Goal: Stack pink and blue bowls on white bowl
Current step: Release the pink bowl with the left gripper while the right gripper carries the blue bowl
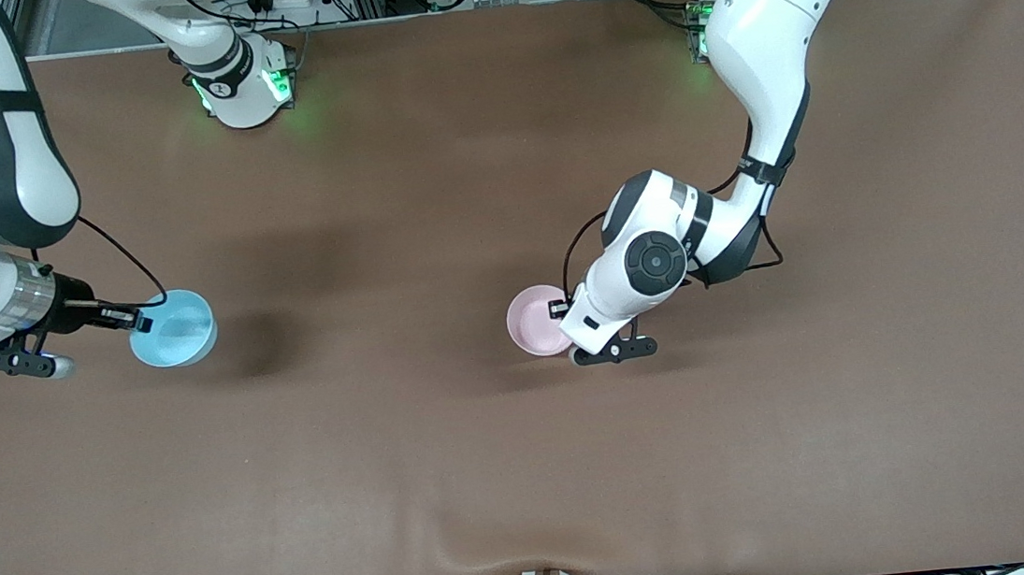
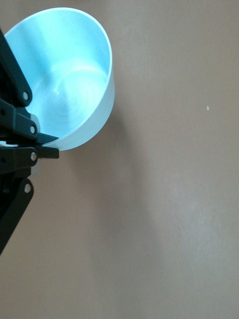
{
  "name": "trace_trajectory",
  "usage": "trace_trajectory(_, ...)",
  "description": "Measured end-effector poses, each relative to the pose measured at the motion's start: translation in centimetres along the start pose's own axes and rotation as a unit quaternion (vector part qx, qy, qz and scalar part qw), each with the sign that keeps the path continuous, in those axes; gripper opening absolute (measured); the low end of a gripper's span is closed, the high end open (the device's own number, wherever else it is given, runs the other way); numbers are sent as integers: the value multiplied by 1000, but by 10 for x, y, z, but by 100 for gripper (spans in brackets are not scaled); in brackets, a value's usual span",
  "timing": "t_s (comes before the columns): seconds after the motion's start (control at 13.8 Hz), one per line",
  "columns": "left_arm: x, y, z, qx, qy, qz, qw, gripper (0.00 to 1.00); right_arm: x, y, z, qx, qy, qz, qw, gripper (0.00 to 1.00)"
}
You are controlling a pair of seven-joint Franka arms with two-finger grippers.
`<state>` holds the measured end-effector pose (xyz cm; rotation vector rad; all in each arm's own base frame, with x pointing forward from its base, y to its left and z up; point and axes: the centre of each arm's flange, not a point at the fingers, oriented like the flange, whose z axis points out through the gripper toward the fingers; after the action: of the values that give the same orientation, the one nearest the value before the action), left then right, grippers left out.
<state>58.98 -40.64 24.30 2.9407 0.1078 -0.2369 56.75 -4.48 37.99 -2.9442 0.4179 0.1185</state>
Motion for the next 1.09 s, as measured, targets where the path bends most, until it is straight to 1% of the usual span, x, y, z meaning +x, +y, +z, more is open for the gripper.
trace_trajectory(0.22,2,-3,11,2,-4,-2,1000,3,-14,-57,-1,1,2,26,1000,3)
trace_trajectory(0.29,2,-3,14,2,-4,-3,1000,9,-21,-77,-2,1,3,37,999,3)
trace_trajectory(0.36,2,-4,15,2,-4,-3,1000,20,-28,-96,-2,2,4,49,999,3)
trace_trajectory(0.51,3,-3,13,1,-2,-3,1000,39,-40,-137,-5,4,9,71,997,3)
trace_trajectory(0.58,4,-2,11,-1,1,-3,1000,50,-47,-158,-7,6,12,81,997,3)
trace_trajectory(0.65,5,0,7,-4,4,-2,1000,59,-54,-177,-10,8,15,92,996,3)
trace_trajectory(0.8,9,4,-10,-11,17,-1,1000,78,-67,-207,-13,13,18,111,994,3)
trace_trajectory(0.87,12,2,-20,-13,24,-3,1000,89,-73,-219,-13,17,17,121,992,3)
trace_trajectory(0.94,16,-4,-32,-13,31,-6,999,98,-79,-232,-11,24,15,130,991,3)
trace_trajectory(1.09,29,-26,-66,7,48,-7,999,100,-91,-260,-3,39,16,149,988,3)
